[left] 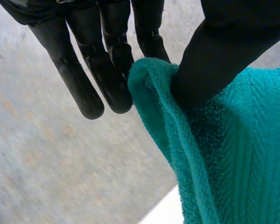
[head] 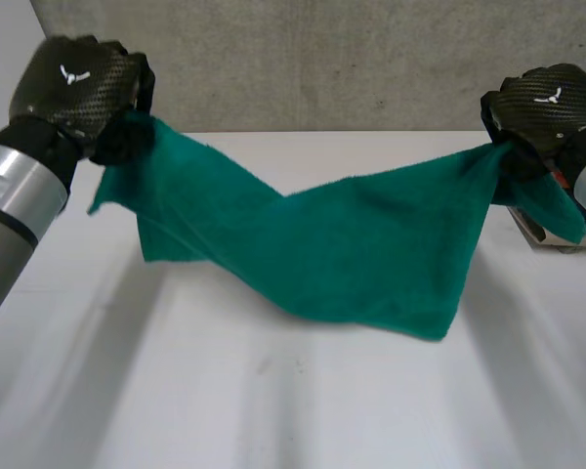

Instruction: Fold the laundry.

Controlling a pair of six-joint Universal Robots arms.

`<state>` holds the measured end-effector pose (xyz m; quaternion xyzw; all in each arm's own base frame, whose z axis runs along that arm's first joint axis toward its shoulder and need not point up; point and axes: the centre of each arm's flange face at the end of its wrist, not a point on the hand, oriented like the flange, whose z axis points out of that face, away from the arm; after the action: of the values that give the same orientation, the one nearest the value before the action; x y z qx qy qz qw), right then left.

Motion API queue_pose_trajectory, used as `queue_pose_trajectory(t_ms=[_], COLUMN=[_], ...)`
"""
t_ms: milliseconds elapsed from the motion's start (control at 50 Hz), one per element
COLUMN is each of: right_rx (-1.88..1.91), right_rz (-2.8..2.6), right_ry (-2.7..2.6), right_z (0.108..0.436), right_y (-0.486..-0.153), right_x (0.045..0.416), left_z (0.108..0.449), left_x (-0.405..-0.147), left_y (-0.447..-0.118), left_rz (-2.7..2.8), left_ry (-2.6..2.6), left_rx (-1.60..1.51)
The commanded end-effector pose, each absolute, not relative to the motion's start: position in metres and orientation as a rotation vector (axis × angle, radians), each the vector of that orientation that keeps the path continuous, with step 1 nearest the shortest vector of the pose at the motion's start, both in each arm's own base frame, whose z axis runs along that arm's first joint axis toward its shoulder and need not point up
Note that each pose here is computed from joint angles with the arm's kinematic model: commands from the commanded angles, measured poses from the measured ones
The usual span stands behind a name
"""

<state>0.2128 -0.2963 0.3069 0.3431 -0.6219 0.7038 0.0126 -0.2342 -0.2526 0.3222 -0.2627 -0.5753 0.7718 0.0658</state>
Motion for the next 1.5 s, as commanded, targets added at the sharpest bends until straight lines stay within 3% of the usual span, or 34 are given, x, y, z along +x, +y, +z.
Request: queue_pose_trajectory(t_ms=[20, 240, 360, 440, 620, 880, 1000, 1240, 1400, 1500], right_rx=[1.12, 1.073, 0.947, 0.916, 0.948, 1.104, 1.128, 1.137, 1.103, 1.08], right_rz=[2.116, 2.259, 2.273, 2.271, 2.138, 1.461, 1.595, 1.672, 1.767, 1.9], right_ry=[-2.02, -1.769, -1.72, -1.736, -2.004, -2.655, -2.581, -2.507, -2.433, -2.316], right_z=[0.266, 0.206, 0.187, 0.2, 0.237, 0.174, 0.152, 0.125, 0.132, 0.174], right_y=[-0.345, -0.429, -0.446, -0.432, -0.356, -0.272, -0.27, -0.286, -0.297, -0.292], right_x=[0.226, 0.244, 0.242, 0.247, 0.232, 0.207, 0.21, 0.215, 0.214, 0.215], left_z=[0.266, 0.188, 0.191, 0.202, 0.227, 0.17, 0.135, 0.134, 0.139, 0.142], left_x=[-0.243, -0.276, -0.282, -0.283, -0.273, -0.242, -0.242, -0.239, -0.238, -0.237], left_y=[-0.278, -0.346, -0.37, -0.367, -0.309, -0.271, -0.277, -0.286, -0.282, -0.282], left_rz=[2.113, 2.033, 2.138, 2.185, 2.125, 1.934, 1.867, 1.885, 1.884, 1.869], left_ry=[-1.935, -2.137, -2.057, -1.992, -1.904, -1.993, -2.045, -2.064, -2.066, -2.079], left_rx=[-0.767, -0.734, -0.678, -0.665, -0.792, -1.219, -1.363, -1.346, -1.322, -1.237])
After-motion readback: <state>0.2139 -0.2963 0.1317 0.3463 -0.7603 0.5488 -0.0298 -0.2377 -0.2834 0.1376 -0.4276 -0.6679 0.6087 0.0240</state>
